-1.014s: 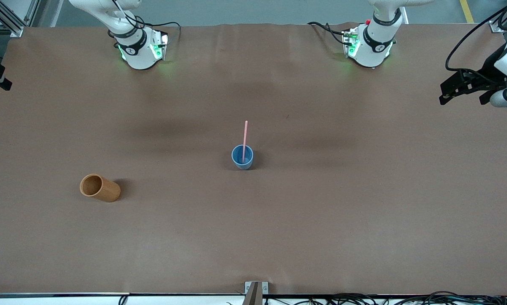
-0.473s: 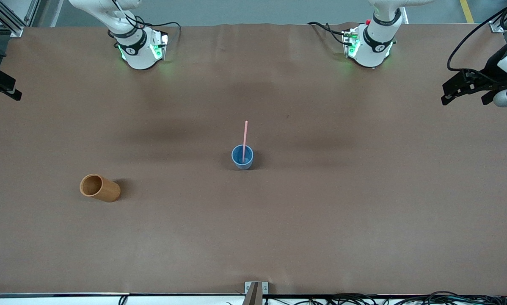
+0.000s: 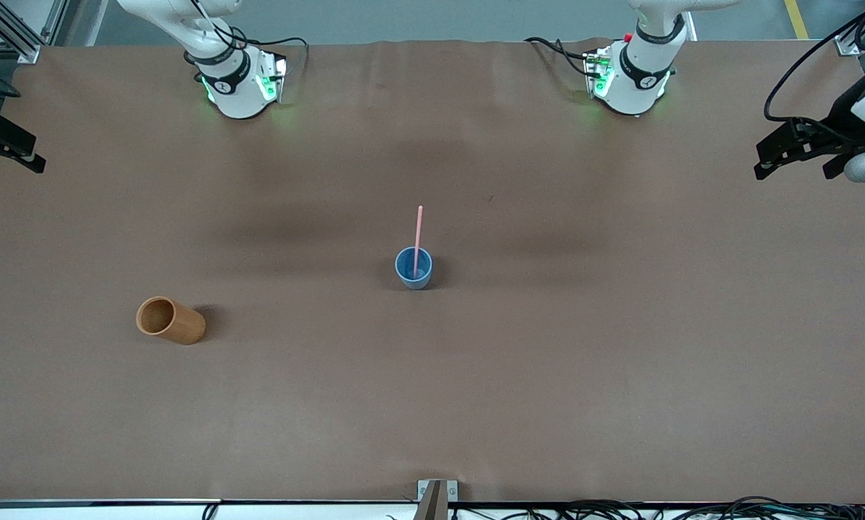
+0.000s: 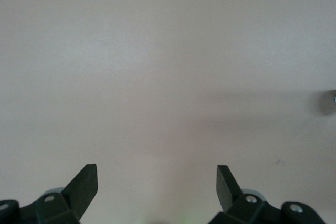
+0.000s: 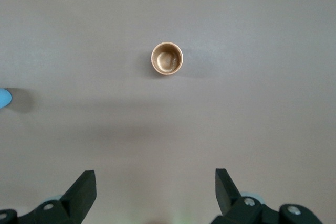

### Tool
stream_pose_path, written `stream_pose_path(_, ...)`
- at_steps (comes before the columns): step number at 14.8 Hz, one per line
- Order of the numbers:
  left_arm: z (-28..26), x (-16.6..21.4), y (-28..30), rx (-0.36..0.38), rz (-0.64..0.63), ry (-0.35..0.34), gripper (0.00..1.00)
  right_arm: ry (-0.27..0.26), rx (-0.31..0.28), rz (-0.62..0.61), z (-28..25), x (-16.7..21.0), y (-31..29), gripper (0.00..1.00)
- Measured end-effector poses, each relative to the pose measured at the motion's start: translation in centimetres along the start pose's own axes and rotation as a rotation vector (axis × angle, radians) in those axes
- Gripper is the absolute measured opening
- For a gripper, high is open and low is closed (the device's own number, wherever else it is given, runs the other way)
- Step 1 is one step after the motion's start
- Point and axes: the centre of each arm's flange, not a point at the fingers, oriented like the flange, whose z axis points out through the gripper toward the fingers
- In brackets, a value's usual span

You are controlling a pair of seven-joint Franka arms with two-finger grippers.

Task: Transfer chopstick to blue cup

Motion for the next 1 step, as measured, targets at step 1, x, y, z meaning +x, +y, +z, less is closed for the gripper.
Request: stream_pose_path(1,0.00,0.00,0.00,0.000,0.000,0.000,1.00,0.003,0.000,0.001,0.00,0.04,0.08,1.00)
